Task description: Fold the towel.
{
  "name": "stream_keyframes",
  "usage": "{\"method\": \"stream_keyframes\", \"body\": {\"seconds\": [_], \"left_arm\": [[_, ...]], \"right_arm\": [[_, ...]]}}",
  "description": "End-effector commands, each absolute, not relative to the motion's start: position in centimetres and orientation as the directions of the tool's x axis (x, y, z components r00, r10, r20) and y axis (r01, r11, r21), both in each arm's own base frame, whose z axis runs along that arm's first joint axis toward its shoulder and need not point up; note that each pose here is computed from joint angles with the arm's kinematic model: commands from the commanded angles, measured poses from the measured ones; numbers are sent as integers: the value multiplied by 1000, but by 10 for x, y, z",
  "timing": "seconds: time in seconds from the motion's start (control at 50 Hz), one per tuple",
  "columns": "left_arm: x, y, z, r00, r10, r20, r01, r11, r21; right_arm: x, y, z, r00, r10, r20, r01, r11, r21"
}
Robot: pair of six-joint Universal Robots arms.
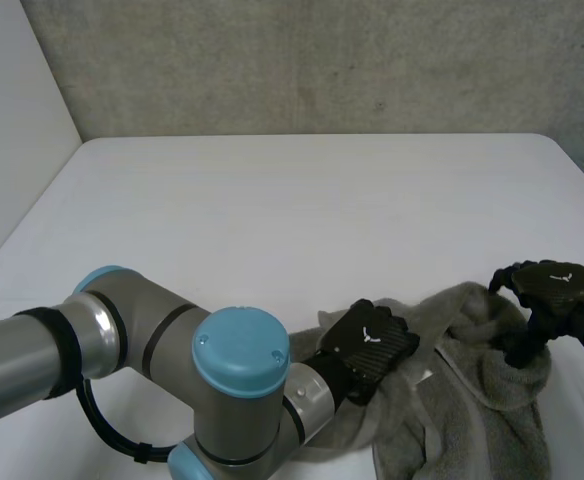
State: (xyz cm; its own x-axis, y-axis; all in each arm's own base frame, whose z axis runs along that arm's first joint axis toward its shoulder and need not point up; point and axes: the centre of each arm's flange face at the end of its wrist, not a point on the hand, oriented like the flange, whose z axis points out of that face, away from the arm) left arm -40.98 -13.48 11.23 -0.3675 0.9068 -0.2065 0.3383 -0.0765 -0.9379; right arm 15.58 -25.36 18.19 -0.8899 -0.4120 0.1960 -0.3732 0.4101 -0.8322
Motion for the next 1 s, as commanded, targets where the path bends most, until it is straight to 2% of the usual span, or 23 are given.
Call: {"method": "stream_keyframes", "body": {"seconds": [0.02, 0.18, 0.22, 0.28, 0.32, 0.34, 0.38, 0.4, 0.42, 0.44, 0.48, 0.54, 0.6, 0.64, 0.66, 0.7, 0.76, 0.8, 0.82, 0.86, 0.88, 0.96, 1.0], "left_arm": [[-411, -149, 126, -446, 852, -274, 340, -122, -933], [-408, -174, 158, -535, 781, -323, 305, -178, -935], [-403, -185, 164, -558, 762, -329, 302, -183, -936], [-397, -205, 184, -602, 717, -352, 281, -223, -934], [-390, -232, 213, -657, 642, -395, 250, -308, -918], [-390, -233, 213, -658, 642, -395, 250, -309, -918], [-379, -260, 251, -721, 547, -425, 209, -413, -887], [-379, -260, 251, -722, 546, -425, 209, -413, -886], [-374, -269, 270, -748, 505, -430, 189, -459, -868], [-374, -270, 270, -749, 505, -430, 189, -459, -868], [-363, -282, 302, -789, 445, -424, 155, -524, -838], [-352, -288, 319, -810, 410, -420, 147, -551, -822], [-347, -289, 323, -816, 398, -418, 150, -553, -820], [-339, -293, 317, -820, 391, -418, 171, -528, -832], [-339, -293, 317, -820, 391, -418, 171, -528, -832], [-334, -292, 299, -811, 404, -424, 203, -485, -850], [-333, -289, 288, -802, 418, -427, 216, -462, -860], [-329, -284, 274, -789, 435, -433, 240, -430, -870], [-329, -284, 273, -789, 435, -433, 240, -430, -870], [-325, -276, 269, -782, 447, -435, 249, -416, -875], [-325, -276, 269, -782, 447, -435, 249, -416, -875], [-318, -262, 269, -778, 455, -434, 255, -403, -879], [-316, -257, 270, -776, 457, -435, 255, -403, -879]], "right_arm": [[156, -252, 180, -870, -433, 235, -419, 400, -815], [158, -269, 176, -840, -465, 281, -472, 368, -802], [158, -291, 196, -828, -433, 357, -498, 275, -822], [162, -302, 212, -824, -410, 390, -500, 203, -842], [183, -321, 251, -818, -364, 445, -478, -1, -878], [184, -321, 251, -818, -364, 445, -478, -2, -879], [218, -326, 290, -833, -326, 447, -385, -239, -892], [218, -326, 291, -833, -326, 447, -384, -240, -892], [233, -325, 305, -847, -313, 429, -322, -338, -884], [233, -325, 306, -848, -313, 429, -322, -339, -884], [255, -317, 332, -875, -276, 398, -221, -505, -834], [274, -298, 341, -873, -293, 389, -175, -555, -813], [280, -292, 334, -864, -321, 387, -175, -530, -830], [285, -283, 315, -842, -379, 383, -204, -435, -877], [285, -283, 315, -842, -379, 383, -204, -434, -877], [286, -279, 292, -822, -434, 369, -248, -311, -917], [287, -277, 279, -811, -461, 361, -271, -252, -929], [287, -275, 260, -806, -505, 308, -276, -140, -951], [287, -275, 260, -806, -505, 308, -276, -139, -951], [284, -276, 241, -822, -532, 202, -234, -6, -972], [284, -276, 241, -822, -533, 201, -234, -6, -972], [284, -274, 226, -837, -547, 37, -146, 158, -977], [285, -274, 224, -832, -555, -9, -119, 193, -974]]}}
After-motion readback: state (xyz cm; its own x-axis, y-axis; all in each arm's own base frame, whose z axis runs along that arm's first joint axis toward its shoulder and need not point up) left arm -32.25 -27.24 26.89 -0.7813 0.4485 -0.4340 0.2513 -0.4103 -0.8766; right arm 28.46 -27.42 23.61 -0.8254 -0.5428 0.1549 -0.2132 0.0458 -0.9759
